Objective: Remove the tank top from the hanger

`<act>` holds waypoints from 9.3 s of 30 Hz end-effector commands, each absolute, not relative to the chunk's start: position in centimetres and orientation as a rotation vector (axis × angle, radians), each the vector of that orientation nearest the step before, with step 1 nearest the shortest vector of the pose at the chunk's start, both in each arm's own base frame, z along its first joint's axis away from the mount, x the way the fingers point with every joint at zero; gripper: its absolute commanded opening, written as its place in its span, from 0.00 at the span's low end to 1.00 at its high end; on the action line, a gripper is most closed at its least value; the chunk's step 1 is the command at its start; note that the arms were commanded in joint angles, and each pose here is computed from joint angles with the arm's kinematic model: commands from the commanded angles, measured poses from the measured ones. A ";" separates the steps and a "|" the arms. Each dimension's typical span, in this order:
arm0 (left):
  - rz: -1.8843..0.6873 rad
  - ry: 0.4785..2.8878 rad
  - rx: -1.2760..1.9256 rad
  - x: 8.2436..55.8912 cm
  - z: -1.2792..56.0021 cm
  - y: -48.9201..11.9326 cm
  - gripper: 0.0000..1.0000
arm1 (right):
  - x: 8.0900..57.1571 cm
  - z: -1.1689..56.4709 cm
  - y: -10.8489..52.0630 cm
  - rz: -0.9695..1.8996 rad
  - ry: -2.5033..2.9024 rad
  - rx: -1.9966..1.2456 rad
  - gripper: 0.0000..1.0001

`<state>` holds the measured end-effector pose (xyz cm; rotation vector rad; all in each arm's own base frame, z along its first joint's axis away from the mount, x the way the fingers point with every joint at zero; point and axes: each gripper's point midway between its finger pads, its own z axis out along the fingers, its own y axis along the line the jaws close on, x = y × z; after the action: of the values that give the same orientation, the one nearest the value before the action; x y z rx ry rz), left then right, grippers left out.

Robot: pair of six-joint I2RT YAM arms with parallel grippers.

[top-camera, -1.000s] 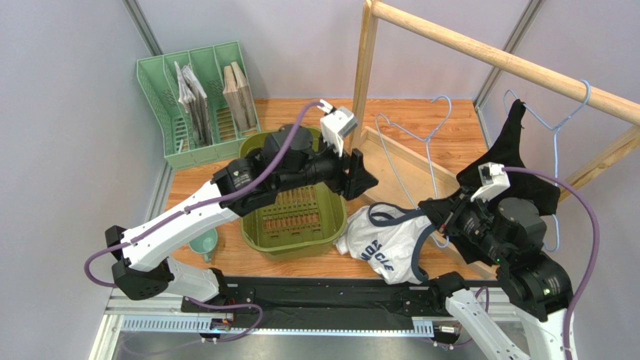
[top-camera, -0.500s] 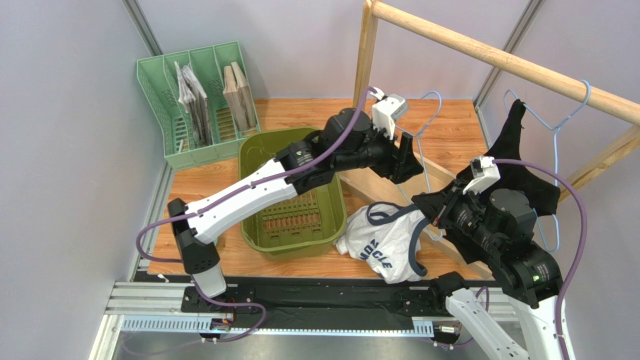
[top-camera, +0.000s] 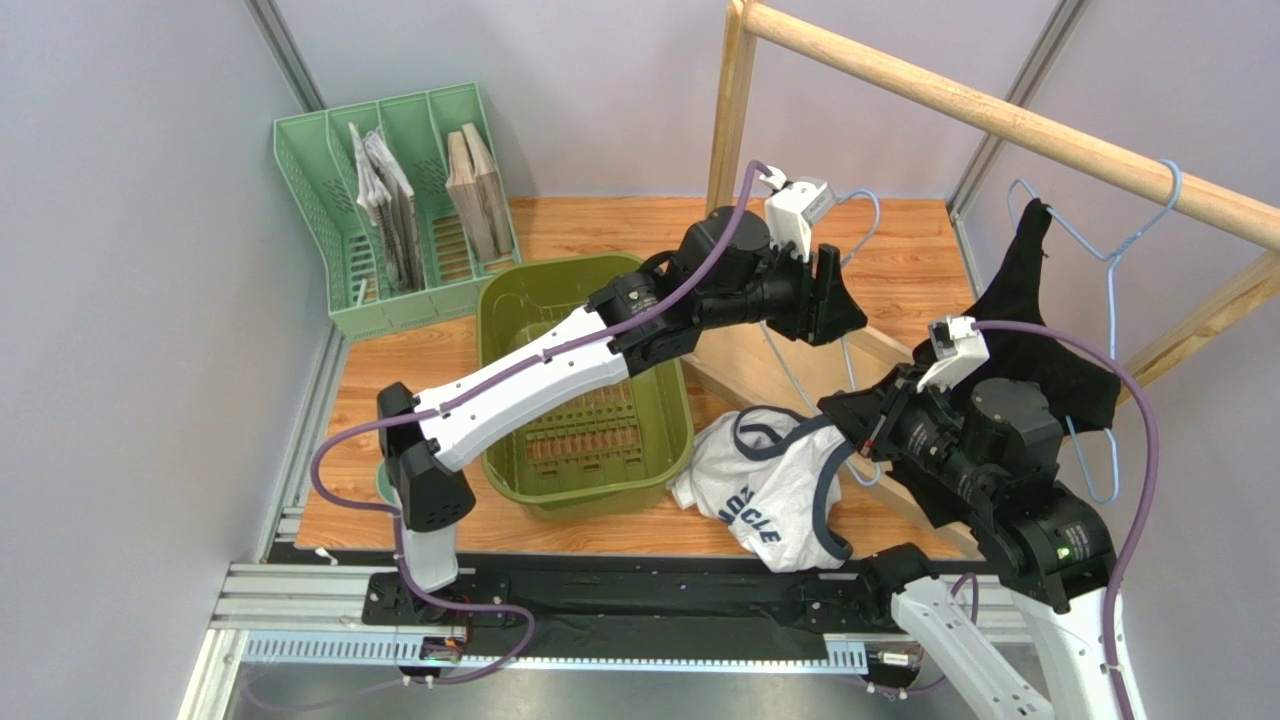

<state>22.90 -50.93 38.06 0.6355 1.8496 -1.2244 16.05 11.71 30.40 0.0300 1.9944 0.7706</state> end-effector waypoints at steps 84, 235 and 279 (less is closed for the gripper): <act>-1.346 1.657 0.713 11.1 37.8 -34.2 0.74 | 14.3 39.3 9.0 0.710 1.867 0.143 0.00; -0.410 2.284 0.091 29.5 18.9 -14.7 0.06 | 6.6 38.8 2.4 0.543 1.747 0.268 0.98; -1.556 1.342 1.322 -0.8 31.3 -34.8 0.85 | 13.1 43.1 -0.2 0.206 1.764 0.292 0.97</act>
<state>1.90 -33.47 29.21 1.1940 1.5383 -1.5710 11.85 0.99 39.06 0.3066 1.8664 0.2872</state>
